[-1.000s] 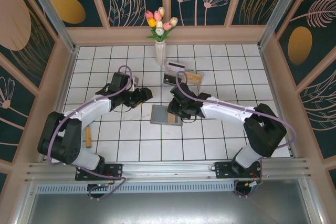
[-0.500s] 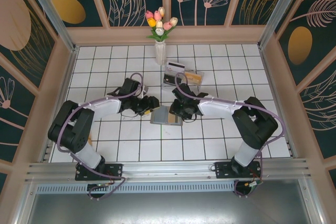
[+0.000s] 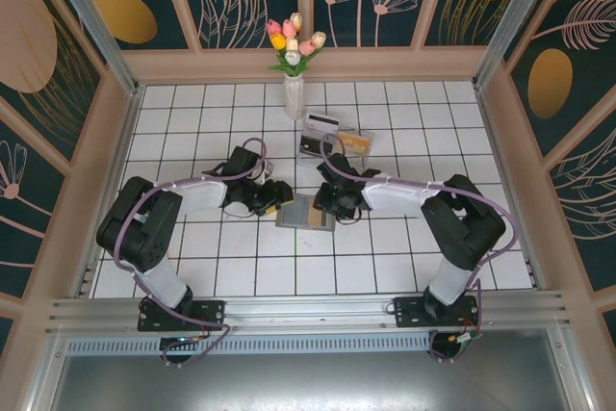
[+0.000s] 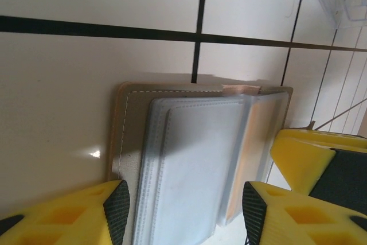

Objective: Take the credit cards out of the card holder

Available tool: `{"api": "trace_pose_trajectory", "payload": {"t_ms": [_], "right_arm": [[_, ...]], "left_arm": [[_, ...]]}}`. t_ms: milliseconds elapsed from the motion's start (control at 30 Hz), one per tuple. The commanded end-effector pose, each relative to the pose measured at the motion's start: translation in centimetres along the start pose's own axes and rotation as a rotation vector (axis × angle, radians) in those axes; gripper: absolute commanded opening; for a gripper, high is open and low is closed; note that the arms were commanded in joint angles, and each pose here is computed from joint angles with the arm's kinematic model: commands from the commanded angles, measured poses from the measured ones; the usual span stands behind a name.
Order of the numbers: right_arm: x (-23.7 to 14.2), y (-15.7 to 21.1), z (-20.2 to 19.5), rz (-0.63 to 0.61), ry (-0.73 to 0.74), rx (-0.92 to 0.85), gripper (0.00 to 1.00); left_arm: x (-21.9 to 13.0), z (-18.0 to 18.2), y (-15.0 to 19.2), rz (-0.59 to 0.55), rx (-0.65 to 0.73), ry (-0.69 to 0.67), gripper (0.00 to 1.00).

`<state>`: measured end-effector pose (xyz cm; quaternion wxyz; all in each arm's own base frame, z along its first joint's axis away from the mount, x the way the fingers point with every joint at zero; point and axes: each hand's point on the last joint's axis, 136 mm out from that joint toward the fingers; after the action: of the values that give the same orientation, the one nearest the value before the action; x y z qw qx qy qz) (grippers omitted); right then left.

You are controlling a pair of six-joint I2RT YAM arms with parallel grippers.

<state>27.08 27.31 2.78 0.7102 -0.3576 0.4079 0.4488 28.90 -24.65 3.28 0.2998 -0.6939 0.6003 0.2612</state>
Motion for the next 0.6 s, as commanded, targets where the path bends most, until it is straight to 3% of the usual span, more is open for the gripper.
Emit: {"api": "trace_pose_trajectory", "payload": {"t_ms": [0, 567], "right_arm": [[0.44, 0.07, -1.76, 0.000, 0.107, -0.019, 0.38], [0.03, -0.02, -1.77, -0.024, 0.146, -0.039, 0.41]], "left_arm": [[0.47, 0.63, 0.06, 0.005, 0.005, -0.019, 0.58], [0.45, 0.80, 0.06, 0.003, 0.010, -0.028, 0.58]]}}
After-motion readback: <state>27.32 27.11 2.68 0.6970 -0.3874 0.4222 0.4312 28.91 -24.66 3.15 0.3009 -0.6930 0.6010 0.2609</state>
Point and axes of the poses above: each hand's point on the last joint's axis, 136 mm out from that joint toward the fingers, its own x axis out along the fingers, its own z axis along the line the jaws close on, y = z × x, and after that the axes turned 6 degrees about x, right-handed
